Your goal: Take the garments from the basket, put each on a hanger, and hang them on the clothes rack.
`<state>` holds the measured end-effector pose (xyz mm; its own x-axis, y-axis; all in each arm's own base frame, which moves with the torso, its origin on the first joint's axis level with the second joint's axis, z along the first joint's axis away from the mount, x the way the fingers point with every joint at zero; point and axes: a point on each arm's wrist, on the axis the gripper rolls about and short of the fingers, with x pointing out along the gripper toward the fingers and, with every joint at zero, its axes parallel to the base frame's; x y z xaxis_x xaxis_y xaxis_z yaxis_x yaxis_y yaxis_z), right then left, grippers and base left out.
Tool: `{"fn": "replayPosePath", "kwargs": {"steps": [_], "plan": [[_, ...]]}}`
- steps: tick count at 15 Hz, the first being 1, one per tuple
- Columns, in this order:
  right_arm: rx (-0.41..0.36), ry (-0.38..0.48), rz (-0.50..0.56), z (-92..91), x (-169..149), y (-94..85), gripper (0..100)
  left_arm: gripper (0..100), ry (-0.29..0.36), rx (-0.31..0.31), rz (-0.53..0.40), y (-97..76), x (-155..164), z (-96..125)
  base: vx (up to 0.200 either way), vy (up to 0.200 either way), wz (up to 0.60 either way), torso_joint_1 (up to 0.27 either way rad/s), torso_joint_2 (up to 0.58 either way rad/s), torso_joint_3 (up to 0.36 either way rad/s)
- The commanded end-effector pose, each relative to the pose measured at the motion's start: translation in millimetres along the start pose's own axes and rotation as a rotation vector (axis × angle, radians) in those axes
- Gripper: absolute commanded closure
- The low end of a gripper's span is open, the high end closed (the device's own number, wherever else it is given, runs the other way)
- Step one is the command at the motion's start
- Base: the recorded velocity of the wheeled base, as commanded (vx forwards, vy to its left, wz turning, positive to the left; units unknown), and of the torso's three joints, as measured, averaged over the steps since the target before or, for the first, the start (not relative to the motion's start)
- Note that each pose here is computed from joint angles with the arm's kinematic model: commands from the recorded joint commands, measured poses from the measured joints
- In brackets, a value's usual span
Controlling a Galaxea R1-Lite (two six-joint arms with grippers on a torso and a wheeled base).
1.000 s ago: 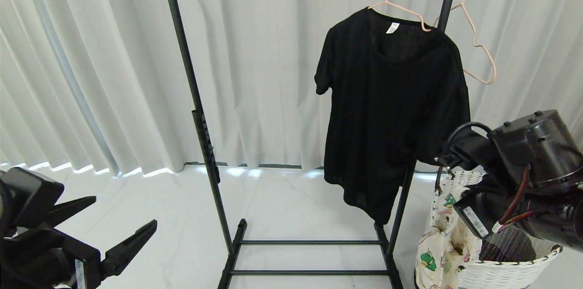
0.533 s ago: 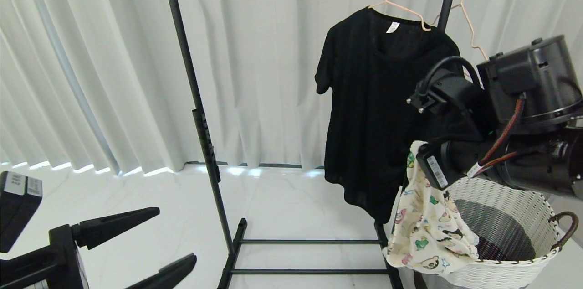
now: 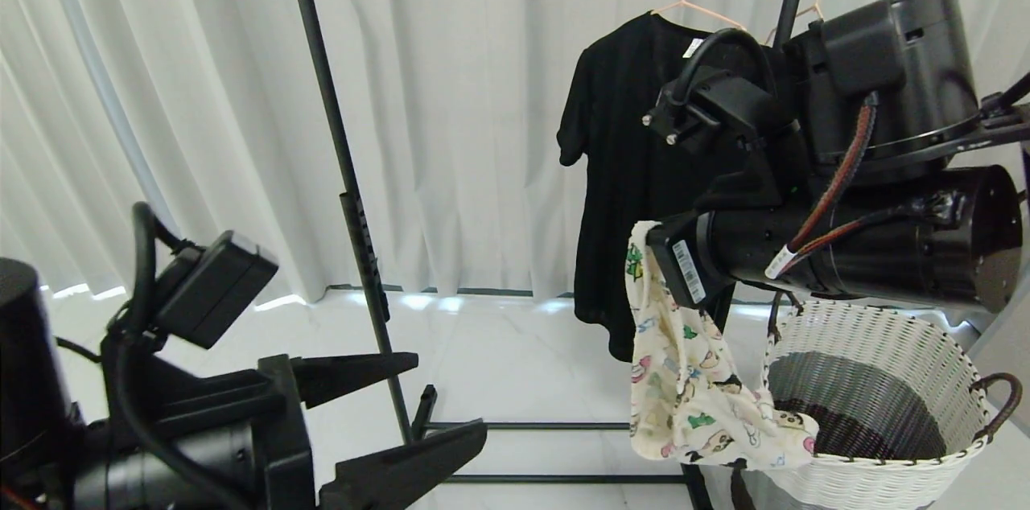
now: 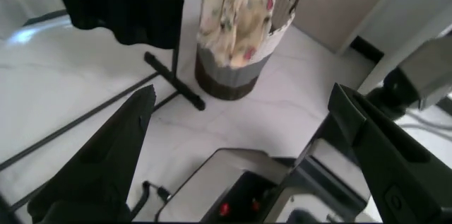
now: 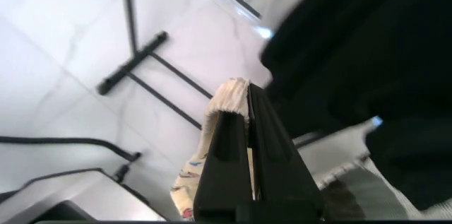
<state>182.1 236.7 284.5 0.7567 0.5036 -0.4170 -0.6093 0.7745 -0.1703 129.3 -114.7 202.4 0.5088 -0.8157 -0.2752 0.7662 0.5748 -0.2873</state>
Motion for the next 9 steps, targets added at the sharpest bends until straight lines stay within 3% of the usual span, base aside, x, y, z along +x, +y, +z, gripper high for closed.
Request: {"fn": "replayPosePath", "kwargs": {"steps": [1,4,9], "plan": [[-0.010,-0.006,0.027,4.0,8.0,11.2,100,0,0.052,-0.027,-0.009,3.8,34.6,8.6,0.000,0.000,0.00,0.000,0.00,0.000],[-0.016,-0.024,0.049,7.6,15.3,22.1,100,0,0.088,-0.038,0.013,7.7,57.5,9.8,0.000,0.000,0.00,0.000,0.00,0.000],[-0.038,-0.030,0.097,8.4,22.7,44.1,100,0,0.068,-0.116,0.119,11.8,64.9,12.0,0.000,0.000,0.00,0.000,0.00,0.000]]}}
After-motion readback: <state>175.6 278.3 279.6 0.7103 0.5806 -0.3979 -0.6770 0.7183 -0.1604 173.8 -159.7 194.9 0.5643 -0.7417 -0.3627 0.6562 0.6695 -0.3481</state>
